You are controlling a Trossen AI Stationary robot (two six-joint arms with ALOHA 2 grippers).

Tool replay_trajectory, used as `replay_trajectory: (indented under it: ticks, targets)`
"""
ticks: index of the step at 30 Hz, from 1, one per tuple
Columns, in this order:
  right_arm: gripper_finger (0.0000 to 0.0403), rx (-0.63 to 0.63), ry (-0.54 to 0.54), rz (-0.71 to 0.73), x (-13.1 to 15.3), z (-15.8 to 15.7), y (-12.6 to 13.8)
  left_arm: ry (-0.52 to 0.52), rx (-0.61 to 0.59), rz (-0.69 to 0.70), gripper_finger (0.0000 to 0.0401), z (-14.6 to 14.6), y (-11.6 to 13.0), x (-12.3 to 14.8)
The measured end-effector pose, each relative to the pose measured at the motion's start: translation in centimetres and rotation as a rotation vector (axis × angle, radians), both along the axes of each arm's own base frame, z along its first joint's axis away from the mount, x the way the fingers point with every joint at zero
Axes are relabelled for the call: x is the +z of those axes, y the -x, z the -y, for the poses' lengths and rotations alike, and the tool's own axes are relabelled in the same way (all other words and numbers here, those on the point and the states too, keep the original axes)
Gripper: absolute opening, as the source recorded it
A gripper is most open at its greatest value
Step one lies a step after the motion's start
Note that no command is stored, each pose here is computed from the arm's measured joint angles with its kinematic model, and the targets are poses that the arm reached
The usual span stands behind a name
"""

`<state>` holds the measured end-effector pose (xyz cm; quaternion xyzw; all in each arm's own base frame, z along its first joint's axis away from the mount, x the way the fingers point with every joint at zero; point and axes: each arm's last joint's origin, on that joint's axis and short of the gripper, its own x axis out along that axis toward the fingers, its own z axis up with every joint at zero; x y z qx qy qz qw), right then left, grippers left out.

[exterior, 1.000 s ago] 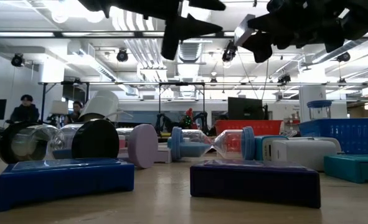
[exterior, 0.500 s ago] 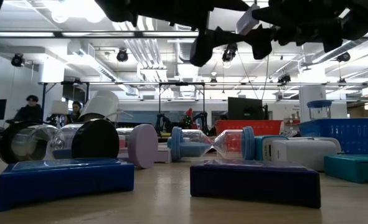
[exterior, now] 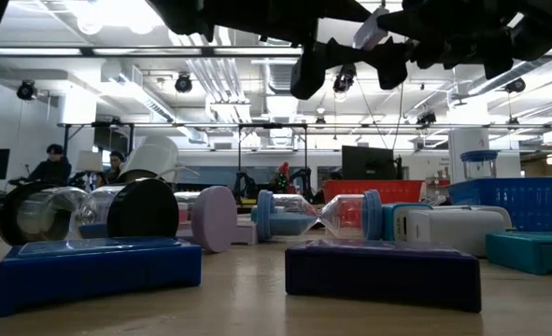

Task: Pick & Place Office items
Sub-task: Put the top white digital clock into the red bin

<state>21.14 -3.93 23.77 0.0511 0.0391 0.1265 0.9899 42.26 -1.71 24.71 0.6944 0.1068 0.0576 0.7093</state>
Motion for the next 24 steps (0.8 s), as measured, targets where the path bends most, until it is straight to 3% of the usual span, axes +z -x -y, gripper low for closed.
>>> replay_trajectory:
  ticks: [8,15,24]
  targets:
    - [0.0274,0.000,0.005,0.002,0.01,0.02,0.00,0.005,-0.034,-0.022,0.0157,-0.08,-0.01,-0.23]
    - [0.0276,-0.004,0.007,-0.001,-0.06,0.02,0.01,0.022,-0.035,-0.033,0.0157,-0.12,-0.07,-0.20]
    - [0.0355,-0.021,0.087,0.027,0.14,0.05,0.04,0.048,-0.039,-0.028,0.0157,-0.07,-0.05,-0.18]
